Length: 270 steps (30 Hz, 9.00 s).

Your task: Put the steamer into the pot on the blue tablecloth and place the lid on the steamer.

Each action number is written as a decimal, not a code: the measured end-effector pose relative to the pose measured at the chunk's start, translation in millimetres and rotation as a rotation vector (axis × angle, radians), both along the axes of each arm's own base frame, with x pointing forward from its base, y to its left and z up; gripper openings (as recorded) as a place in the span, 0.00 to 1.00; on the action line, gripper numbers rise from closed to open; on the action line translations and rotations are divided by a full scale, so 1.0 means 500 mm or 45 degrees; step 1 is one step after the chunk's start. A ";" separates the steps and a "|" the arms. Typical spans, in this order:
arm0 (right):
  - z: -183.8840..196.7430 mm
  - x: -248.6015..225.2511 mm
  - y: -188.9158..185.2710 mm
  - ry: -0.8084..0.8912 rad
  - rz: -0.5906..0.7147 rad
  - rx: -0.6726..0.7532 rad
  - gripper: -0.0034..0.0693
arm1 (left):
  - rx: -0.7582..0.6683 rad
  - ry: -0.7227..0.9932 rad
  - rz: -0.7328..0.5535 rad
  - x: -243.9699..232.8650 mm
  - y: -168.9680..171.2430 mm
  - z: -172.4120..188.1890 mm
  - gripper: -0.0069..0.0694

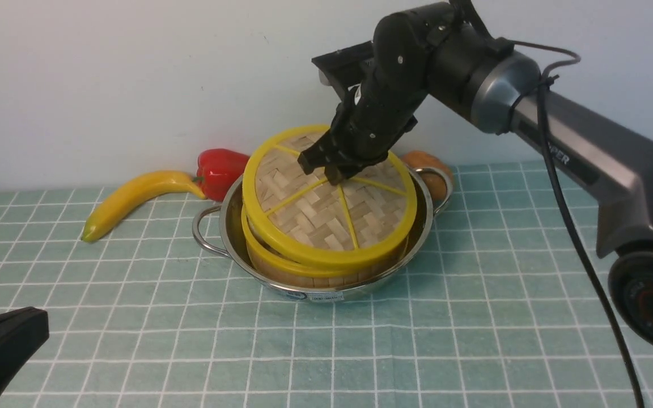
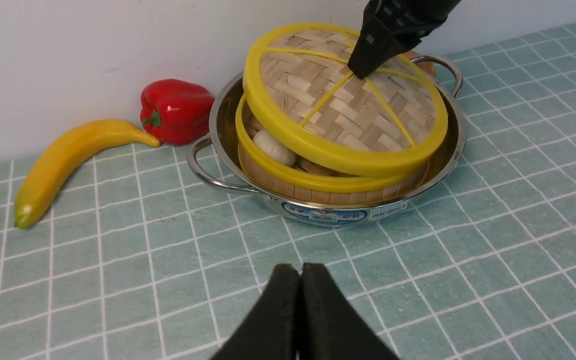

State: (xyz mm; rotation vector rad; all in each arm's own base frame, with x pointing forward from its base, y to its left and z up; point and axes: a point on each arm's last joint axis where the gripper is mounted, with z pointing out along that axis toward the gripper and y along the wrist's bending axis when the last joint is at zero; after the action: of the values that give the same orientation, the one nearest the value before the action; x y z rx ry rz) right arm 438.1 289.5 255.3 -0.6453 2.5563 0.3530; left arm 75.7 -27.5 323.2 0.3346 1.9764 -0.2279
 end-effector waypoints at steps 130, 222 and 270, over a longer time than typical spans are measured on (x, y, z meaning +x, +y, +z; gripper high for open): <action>0.573 -0.511 -0.443 -0.799 -0.277 0.146 0.35 | -0.064 -0.233 0.041 0.013 0.002 0.033 0.13; -0.101 -0.763 -0.572 -1.229 -0.725 0.359 0.28 | 0.126 -0.318 0.061 0.002 0.017 0.030 0.34; -0.101 -0.763 -0.572 -1.229 -0.725 0.358 0.38 | 0.193 -0.449 0.305 -0.039 0.051 -0.259 0.41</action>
State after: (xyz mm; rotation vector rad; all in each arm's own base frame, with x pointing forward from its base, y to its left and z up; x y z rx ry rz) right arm 56.4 3.3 204.7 0.0597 1.6073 0.1349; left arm 56.2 -2.2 193.5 0.2145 1.6679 0.1290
